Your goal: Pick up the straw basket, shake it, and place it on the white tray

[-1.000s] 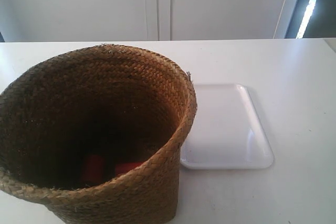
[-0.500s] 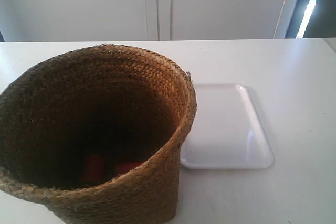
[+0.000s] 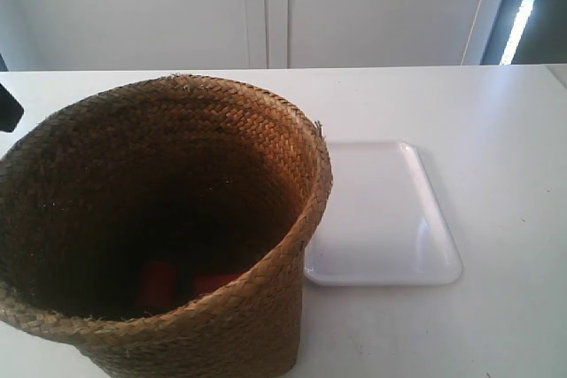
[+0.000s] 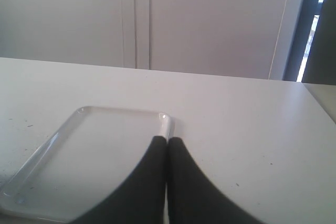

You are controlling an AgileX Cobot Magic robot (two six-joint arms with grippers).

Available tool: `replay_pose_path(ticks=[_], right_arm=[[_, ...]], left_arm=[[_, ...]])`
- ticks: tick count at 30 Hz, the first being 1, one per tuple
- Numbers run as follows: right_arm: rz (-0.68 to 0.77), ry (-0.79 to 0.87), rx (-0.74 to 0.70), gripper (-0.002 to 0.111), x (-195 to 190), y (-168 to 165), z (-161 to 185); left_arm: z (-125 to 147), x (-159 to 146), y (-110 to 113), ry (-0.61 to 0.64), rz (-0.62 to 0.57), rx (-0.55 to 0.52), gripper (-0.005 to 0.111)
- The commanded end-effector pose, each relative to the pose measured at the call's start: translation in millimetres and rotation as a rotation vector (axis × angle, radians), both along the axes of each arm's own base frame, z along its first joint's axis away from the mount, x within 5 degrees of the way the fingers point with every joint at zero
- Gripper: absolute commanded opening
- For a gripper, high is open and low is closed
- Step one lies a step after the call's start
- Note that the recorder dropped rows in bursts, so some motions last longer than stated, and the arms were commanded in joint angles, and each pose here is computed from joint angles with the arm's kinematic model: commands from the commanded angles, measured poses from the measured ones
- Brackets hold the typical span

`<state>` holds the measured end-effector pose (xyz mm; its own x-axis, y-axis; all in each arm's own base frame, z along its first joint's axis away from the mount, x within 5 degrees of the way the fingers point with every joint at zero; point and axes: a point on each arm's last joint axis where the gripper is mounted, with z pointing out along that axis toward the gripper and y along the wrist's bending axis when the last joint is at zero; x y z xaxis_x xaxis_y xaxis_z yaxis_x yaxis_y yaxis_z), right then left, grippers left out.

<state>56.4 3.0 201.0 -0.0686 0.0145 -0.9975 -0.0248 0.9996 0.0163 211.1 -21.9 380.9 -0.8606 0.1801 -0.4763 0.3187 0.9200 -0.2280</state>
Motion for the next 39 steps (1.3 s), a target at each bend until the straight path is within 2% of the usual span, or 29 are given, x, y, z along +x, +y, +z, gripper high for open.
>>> replay_pose_path(ticks=[1,7,22,39], right_arm=[[-0.004,-0.001,0.001,0.0,-0.1,-0.3,-1.8],[-0.004,-0.001,0.001,0.0,-0.1,-0.3,-1.8],[-0.004,-0.001,0.001,0.0,-0.1,-0.3,-1.8],[-0.005,-0.005,0.001,0.0,-0.1,-0.3,-1.5]], left_arm=[[-15.2,-3.8,-2.0,0.067,-0.031,-0.016,0.066],[-28.2,-4.1,-7.1,0.081,-0.07,-0.064,0.066],[-66.0,17.6,-15.4,0.153,-0.09,-0.06,0.066],[-70.2,22.5,-13.8,0.152,-0.082,-0.043,0.066]])
